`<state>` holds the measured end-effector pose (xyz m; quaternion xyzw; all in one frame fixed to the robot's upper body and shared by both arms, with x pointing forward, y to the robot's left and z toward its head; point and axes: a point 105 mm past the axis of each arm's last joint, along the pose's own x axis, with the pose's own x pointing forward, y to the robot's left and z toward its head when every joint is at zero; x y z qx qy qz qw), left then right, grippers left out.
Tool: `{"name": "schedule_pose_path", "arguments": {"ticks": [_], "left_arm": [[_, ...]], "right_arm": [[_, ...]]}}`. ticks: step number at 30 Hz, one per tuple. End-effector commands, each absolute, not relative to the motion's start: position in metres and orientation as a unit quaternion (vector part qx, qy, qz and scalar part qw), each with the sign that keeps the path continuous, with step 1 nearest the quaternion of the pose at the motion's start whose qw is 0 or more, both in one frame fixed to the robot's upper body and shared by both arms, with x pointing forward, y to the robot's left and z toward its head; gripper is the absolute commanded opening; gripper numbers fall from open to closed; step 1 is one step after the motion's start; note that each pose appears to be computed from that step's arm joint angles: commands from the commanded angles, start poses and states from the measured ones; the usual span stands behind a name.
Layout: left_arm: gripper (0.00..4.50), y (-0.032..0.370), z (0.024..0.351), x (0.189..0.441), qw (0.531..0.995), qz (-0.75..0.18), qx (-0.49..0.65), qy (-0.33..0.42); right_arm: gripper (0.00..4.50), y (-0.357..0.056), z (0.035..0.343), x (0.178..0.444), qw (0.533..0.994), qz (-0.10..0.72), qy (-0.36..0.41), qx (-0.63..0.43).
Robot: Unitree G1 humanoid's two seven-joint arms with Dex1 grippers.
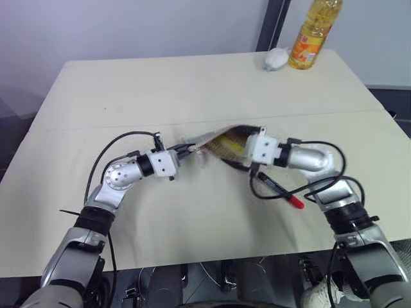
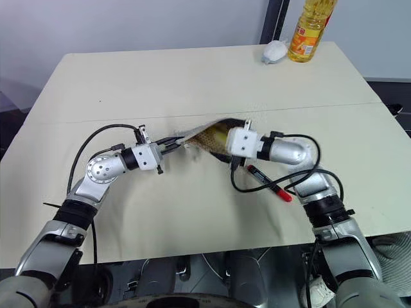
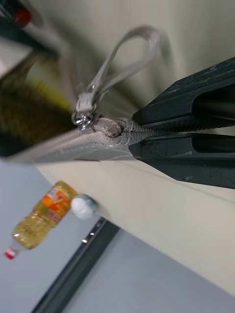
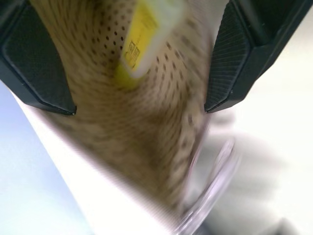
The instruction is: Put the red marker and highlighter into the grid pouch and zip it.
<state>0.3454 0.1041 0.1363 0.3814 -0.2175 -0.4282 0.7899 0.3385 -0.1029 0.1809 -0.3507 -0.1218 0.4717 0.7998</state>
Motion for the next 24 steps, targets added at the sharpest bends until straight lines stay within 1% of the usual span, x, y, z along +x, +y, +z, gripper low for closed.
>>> {"name": "schedule_pose_path", "arguments": {"ticks": [1, 3, 5, 7, 9, 13, 16, 17, 21, 23, 24], "left_arm": [[0.0, 0.109, 0.153, 0.346, 0.795, -0.405, 0.378, -0.245], [0.0, 0.111, 0.152, 0.348, 0.796, -0.4, 0.385, -0.241], [0.0, 0.115, 0.153, 0.352, 0.799, -0.389, 0.39, -0.239], [0.0, 0.117, 0.155, 0.353, 0.801, -0.381, 0.396, -0.24], [0.0, 0.119, 0.154, 0.354, 0.801, -0.378, 0.398, -0.24], [0.0, 0.122, 0.15, 0.352, 0.802, -0.377, 0.399, -0.236], [0.0, 0.123, 0.147, 0.353, 0.803, -0.377, 0.399, -0.233], [0.0, 0.123, 0.146, 0.353, 0.803, -0.378, 0.399, -0.233], [0.0, 0.119, 0.145, 0.354, 0.801, -0.384, 0.397, -0.234], [0.0, 0.117, 0.144, 0.355, 0.797, -0.387, 0.399, -0.235], [0.0, 0.116, 0.145, 0.356, 0.797, -0.388, 0.399, -0.236]], "right_arm": [[4.45, -0.104, 0.201, 0.317, 0.803, 0.503, -0.13, -0.292], [4.45, -0.111, 0.194, 0.301, 0.803, 0.529, -0.101, -0.253], [4.45, -0.121, 0.191, 0.292, 0.819, 0.53, -0.067, -0.21], [4.45, -0.138, 0.181, 0.287, 0.834, 0.511, -0.033, -0.204], [4.45, -0.16, 0.163, 0.28, 0.849, 0.487, 0.015, -0.203], [4.45, -0.19, 0.157, 0.27, 0.904, 0.412, 0.018, -0.115], [4.45, -0.213, 0.123, 0.256, 0.918, 0.359, 0.084, -0.147], [4.45, -0.218, 0.116, 0.254, 0.918, 0.349, 0.098, -0.159], [4.45, -0.223, 0.105, 0.252, 0.92, 0.331, 0.13, -0.166], [4.45, -0.238, 0.089, 0.254, 0.919, 0.303, 0.178, -0.182], [4.23, -0.245, 0.083, 0.255, 0.916, 0.293, 0.195, -0.193]]}}
